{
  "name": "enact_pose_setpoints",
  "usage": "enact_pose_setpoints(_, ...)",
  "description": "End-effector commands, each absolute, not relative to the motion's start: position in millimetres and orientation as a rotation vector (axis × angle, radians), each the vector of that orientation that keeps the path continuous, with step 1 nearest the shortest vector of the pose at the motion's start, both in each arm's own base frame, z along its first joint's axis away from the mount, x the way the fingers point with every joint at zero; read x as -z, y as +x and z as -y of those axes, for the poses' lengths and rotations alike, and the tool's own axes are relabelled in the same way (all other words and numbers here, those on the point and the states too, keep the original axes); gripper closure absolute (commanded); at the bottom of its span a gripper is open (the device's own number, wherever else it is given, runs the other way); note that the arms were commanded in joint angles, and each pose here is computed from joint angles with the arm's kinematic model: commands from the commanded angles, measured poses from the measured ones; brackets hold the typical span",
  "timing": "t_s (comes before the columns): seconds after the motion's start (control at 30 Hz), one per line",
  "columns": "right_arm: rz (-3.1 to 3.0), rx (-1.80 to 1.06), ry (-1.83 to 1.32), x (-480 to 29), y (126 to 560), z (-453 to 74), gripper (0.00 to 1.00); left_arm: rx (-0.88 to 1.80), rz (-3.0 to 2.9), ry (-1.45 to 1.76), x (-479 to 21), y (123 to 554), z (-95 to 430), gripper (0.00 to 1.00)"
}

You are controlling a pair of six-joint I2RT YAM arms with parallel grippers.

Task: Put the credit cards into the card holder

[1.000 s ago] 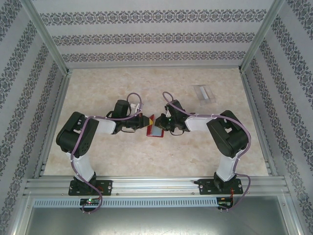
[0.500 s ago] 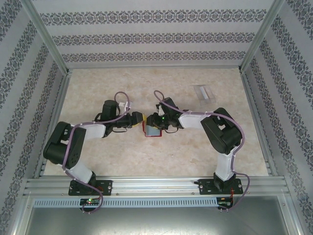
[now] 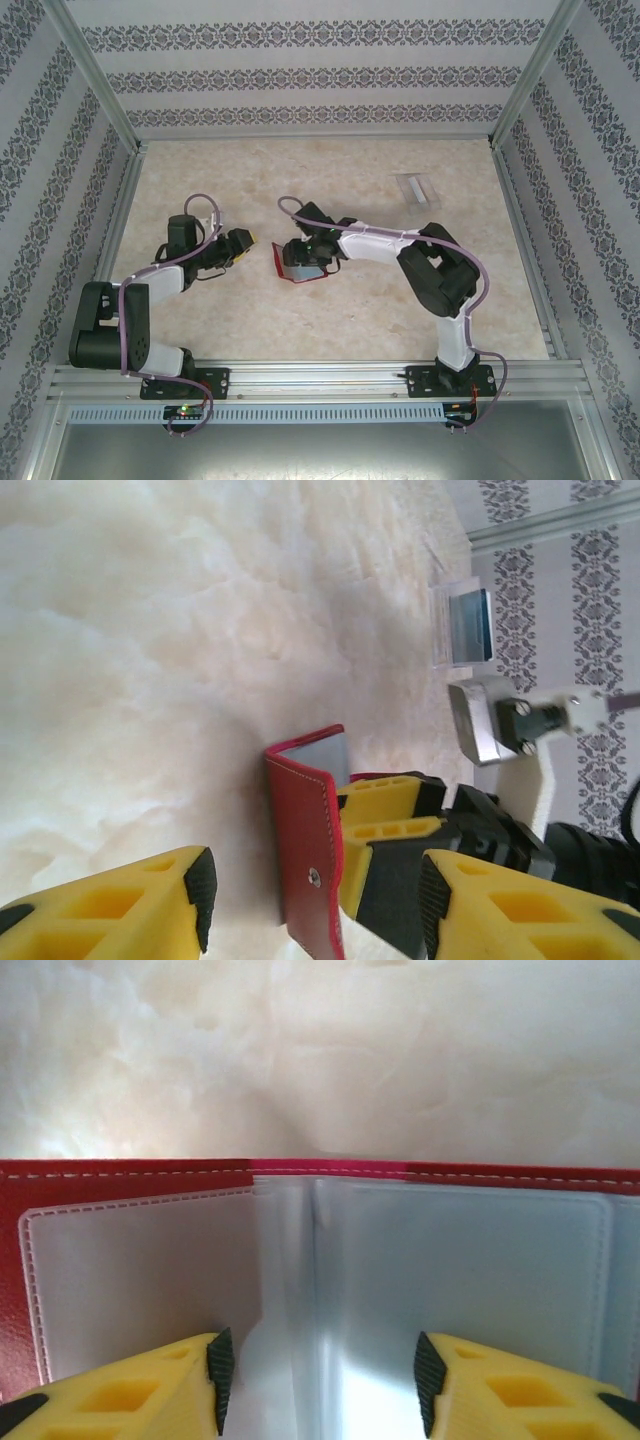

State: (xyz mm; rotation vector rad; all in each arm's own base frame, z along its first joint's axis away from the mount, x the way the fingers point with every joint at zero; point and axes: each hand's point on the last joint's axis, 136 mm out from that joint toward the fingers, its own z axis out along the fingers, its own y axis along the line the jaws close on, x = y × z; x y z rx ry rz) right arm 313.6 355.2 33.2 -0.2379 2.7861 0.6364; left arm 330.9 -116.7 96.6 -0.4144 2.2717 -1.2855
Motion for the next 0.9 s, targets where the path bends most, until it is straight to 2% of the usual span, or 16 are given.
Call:
enact_pose_setpoints(0.0, -2.818, -0.27, -0.339, -14, 307, -333, 0.43, 1.25, -2.281, -0.445, -92, 326, 107, 0.41)
enact_pose_setpoints(0.13, -2.772, -0.11, -0.421, -17, 302, -339, 0.37, 1.235, -2.296, -0.507, -81, 326, 100, 0.4)
enact_pose_setpoints(0.4, -2.767, 0.043, -0.466, 4, 295, -336, 0.36, 1.222, -2.322, -0.598, -60, 325, 95, 0.37)
enact_pose_setpoints(0.57, -2.749, 0.155, -0.482, 14, 293, -328, 0.3, 1.194, -2.332, -0.596, -58, 323, 93, 0.36)
enact_pose_setpoints(0.73, -2.755, 0.091, -0.468, 4, 288, -335, 0.28, 1.198, -2.336, -0.584, -59, 318, 94, 0.35)
enact_pose_setpoints(0.77, -2.751, 0.061, -0.467, -2, 288, -338, 0.27, 1.187, -2.338, -0.582, -58, 316, 94, 0.36)
enact_pose_setpoints(0.8, -2.747, 0.039, -0.466, -7, 288, -341, 0.18, 1.181, -2.34, -0.581, -57, 315, 94, 0.36)
enact_pose_setpoints(0.87, -2.742, -0.013, -0.466, -18, 290, -347, 0.17, 1.2, -2.341, -0.574, -57, 314, 97, 0.36)
